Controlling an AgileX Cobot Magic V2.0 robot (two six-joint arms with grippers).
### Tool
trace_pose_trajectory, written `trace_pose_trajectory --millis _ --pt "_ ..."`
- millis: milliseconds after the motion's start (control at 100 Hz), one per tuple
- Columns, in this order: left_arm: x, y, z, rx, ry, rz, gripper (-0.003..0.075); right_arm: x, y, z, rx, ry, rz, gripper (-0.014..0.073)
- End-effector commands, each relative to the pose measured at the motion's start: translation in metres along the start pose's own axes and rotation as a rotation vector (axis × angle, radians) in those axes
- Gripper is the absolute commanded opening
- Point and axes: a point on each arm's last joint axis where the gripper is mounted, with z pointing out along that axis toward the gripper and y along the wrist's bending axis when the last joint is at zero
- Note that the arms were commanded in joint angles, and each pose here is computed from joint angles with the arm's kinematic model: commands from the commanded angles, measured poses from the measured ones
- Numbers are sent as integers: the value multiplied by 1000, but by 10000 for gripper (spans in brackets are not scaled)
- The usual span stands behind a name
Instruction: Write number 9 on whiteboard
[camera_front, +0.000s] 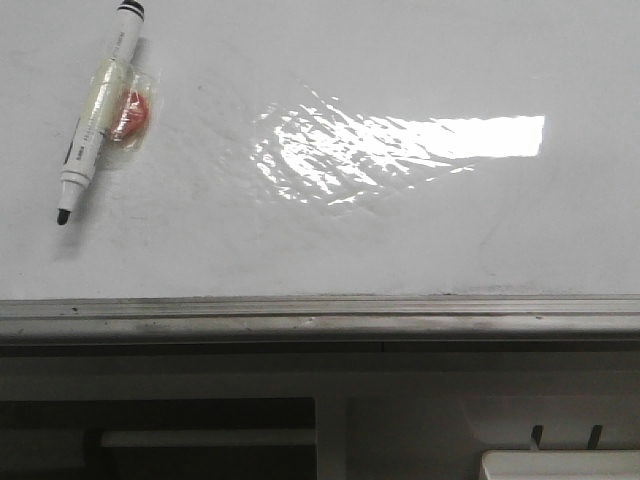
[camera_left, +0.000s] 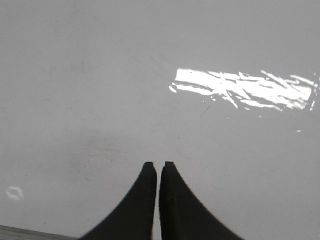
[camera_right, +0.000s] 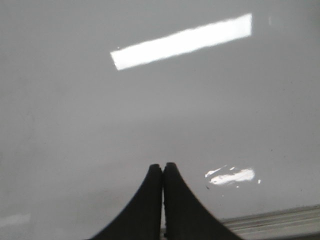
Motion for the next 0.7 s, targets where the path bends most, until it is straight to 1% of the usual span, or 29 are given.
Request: trace_pose_trajectory --millis 0,60,150,220,310,340,370,380,410,430,440,450,460,500,520,530,560,590,630,690 --pt "-29 -4 2 -15 27 87 -20 -27 5 4 3 13 12 -70" --pt "-38 -5 6 -18 38 95 -20 -33 7 9 5 78 21 -70" --pt "-47 -7 14 -18 35 106 -20 -42 9 15 10 109 24 -70" --pt "-49 -7 19 -19 32 151 -19 -44 9 18 9 90 22 -70" --pt "-49 -7 23 -17 32 158 -13 -44 8 20 10 88 22 -70" --pt "-51 -8 25 -10 18 154 2 -44 8 20 10 88 22 -70" --pt "-51 -8 26 -5 6 155 29 -44 8 20 10 90 22 -70" --pt "-52 -9 26 0 -3 155 55 -44 8 20 10 90 22 -70" --pt "-52 -9 27 8 -17 155 87 -44 8 20 10 92 22 -70" --pt "-52 -10 27 19 -24 156 136 -44 8 20 10 95 22 -70" --pt "-53 -10 27 20 -28 156 136 -44 8 20 10 95 22 -70" --pt "-53 -11 28 25 -33 156 176 -44 8 20 10 95 22 -70" --pt "-53 -11 28 25 -34 156 176 -44 8 20 10 95 22 -70" --pt "-53 -12 29 38 -38 157 262 -44 8 20 10 93 22 -70" --pt "-52 -13 30 46 -37 157 318 -44 8 20 10 93 22 -70" --pt "-51 -13 30 48 -36 158 318 -44 8 20 10 93 22 -70" --pt "-49 -13 32 55 -35 158 375 -44 8 20 10 95 22 -70" --pt "-47 -14 34 64 -35 154 411 -44 8 20 10 95 22 -70" --pt "-45 -15 37 82 -43 132 427 -44 8 20 10 95 22 -70" --pt "-44 -18 41 109 -58 89 425 -44 8 20 10 95 22 -70"
